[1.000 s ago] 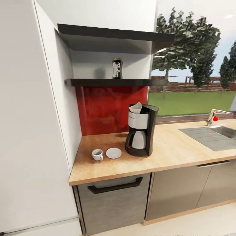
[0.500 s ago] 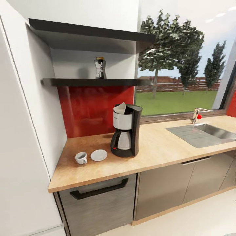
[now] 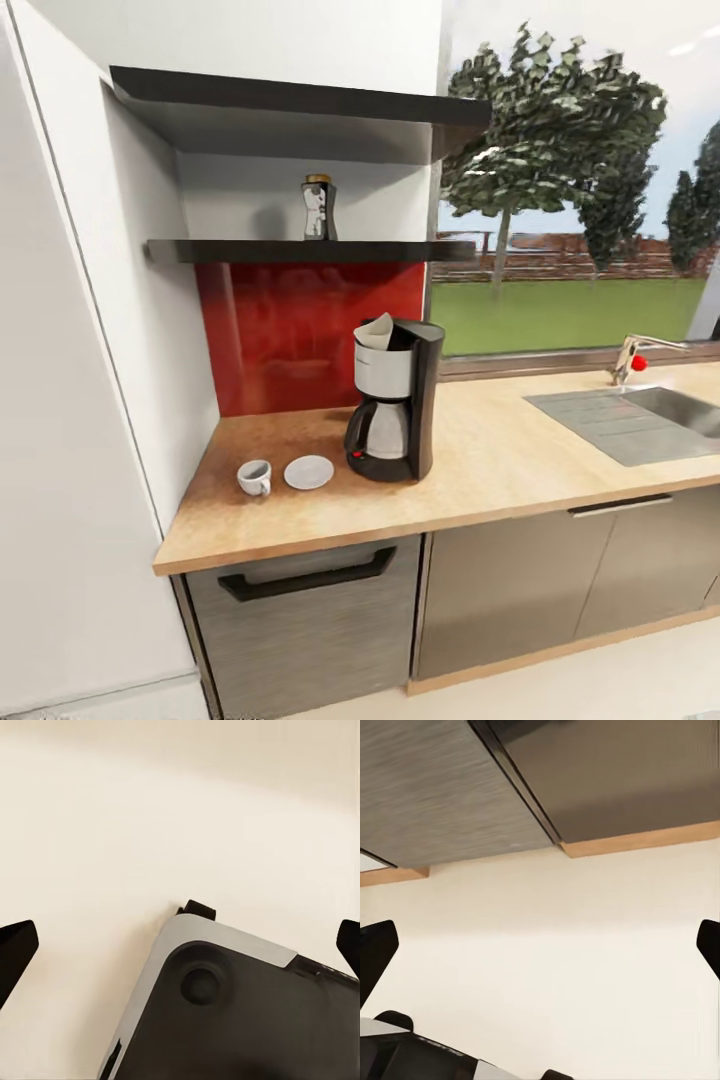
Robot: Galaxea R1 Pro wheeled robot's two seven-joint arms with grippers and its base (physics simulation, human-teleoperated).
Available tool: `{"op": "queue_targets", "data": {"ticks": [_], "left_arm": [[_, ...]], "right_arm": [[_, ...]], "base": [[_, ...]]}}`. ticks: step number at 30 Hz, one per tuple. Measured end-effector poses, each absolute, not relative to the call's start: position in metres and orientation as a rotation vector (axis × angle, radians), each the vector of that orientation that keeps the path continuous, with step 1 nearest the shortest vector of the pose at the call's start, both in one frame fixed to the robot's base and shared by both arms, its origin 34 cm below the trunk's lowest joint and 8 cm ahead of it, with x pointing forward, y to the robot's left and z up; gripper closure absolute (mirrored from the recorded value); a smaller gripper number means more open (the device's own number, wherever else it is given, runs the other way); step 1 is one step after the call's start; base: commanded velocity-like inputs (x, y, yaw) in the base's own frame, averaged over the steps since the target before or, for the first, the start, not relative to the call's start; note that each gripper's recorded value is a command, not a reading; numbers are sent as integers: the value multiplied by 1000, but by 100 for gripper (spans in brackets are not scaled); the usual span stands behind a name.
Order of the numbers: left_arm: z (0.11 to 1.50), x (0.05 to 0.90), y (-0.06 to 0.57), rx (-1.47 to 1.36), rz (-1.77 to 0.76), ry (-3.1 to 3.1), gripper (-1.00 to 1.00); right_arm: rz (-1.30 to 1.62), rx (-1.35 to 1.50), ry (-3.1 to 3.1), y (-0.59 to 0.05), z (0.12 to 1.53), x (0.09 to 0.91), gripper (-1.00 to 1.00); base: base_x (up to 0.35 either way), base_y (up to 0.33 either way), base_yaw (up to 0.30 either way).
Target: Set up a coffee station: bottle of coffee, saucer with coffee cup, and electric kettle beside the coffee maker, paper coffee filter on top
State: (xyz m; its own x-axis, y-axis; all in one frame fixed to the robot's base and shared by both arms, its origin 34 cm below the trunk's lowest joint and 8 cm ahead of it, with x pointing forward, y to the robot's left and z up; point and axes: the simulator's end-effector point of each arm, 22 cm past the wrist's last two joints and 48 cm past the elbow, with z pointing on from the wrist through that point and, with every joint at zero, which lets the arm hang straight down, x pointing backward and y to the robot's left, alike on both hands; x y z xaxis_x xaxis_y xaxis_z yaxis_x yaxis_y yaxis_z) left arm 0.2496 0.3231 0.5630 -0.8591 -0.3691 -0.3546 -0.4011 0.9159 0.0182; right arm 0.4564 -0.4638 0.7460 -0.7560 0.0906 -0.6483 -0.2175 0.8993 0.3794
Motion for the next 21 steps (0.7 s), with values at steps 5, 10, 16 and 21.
{"op": "queue_targets", "data": {"ticks": [5, 10, 16, 21], "left_arm": [[563, 250, 323, -567, 130, 2729, -100], [563, 250, 323, -567, 130, 2729, -100], [563, 250, 323, -567, 130, 2729, -100], [563, 250, 323, -566, 130, 2730, -100]], "right_arm": [[575, -91, 2361, -464, 746, 456, -100], [573, -90, 2361, -464, 746, 457, -100], [568, -90, 2362, -465, 746, 457, -100], [526, -74, 2371, -471, 742, 459, -100]], "base": [[0, -276, 62], [0, -269, 178], [-9, -77, 254], [-141, -152, 264]]}}
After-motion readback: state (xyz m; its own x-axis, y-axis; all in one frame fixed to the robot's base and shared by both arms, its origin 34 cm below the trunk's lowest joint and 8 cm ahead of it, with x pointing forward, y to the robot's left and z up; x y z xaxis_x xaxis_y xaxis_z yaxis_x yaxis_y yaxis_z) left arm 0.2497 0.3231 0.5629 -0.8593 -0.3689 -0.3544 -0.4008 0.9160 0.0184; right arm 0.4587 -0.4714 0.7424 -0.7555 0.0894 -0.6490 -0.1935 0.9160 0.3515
